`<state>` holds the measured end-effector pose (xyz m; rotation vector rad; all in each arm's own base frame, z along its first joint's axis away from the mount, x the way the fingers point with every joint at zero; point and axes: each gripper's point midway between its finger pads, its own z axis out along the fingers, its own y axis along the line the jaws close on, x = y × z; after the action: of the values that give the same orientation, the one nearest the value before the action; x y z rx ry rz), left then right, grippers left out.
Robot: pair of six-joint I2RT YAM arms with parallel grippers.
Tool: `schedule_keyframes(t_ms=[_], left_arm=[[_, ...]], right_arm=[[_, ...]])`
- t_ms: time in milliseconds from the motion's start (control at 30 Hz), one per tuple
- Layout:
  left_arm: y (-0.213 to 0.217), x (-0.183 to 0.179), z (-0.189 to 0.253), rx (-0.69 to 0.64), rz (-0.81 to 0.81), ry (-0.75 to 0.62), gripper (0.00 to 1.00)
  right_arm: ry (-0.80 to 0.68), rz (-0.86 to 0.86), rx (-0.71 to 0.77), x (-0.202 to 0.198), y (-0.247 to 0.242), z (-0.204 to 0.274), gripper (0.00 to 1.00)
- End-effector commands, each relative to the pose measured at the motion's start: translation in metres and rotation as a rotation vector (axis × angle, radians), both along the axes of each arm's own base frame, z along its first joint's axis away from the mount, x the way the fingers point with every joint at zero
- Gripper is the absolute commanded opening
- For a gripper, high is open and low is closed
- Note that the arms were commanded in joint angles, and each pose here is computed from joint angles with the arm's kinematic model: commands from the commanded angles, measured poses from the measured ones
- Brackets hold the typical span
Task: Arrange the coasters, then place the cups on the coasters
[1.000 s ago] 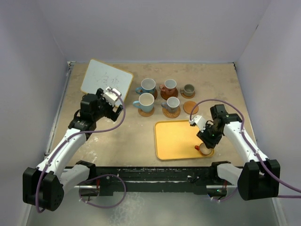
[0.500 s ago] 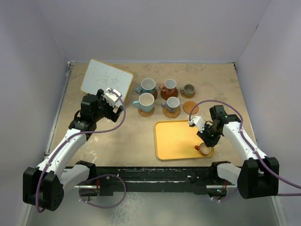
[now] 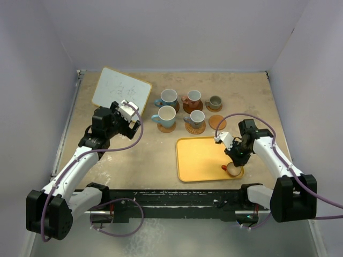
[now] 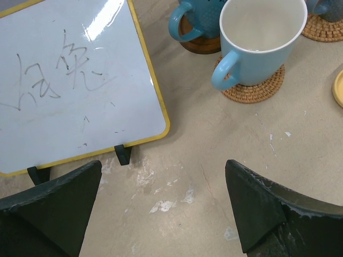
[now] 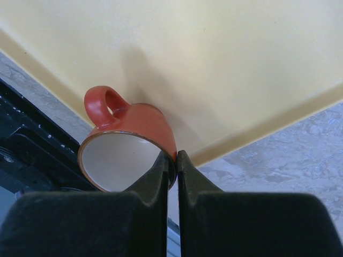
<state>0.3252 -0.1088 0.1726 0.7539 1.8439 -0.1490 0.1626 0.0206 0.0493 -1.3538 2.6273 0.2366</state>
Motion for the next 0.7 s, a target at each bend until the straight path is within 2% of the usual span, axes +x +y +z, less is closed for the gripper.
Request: schedule_keyframes(t_ms=[0, 233, 500, 667], left_arm=[[-0.003, 0.005, 0.011, -0.019, -0.017, -0.046, 0.94], [-0.003, 0.003, 0.013, -0.021, -0.026, -0.053, 0.94], [-0.004, 0.001, 0.014, -0.016, -0.036, -0.055, 0.94], [-0.005, 0.000, 0.015, -0.014, -0.045, -0.065, 0.94]], right_arm=[[-0.055, 0.025, 0.034, 0.017, 0.006, 0.017, 0.00], [-0.102, 0.050, 0.041, 0.043, 0.009, 0.052, 0.00], [-0.227, 0.139, 0.077, 0.096, 0.020, 0.098, 0.00], [-0.232, 0.208, 0.096, 0.129, 0.027, 0.109, 0.00]])
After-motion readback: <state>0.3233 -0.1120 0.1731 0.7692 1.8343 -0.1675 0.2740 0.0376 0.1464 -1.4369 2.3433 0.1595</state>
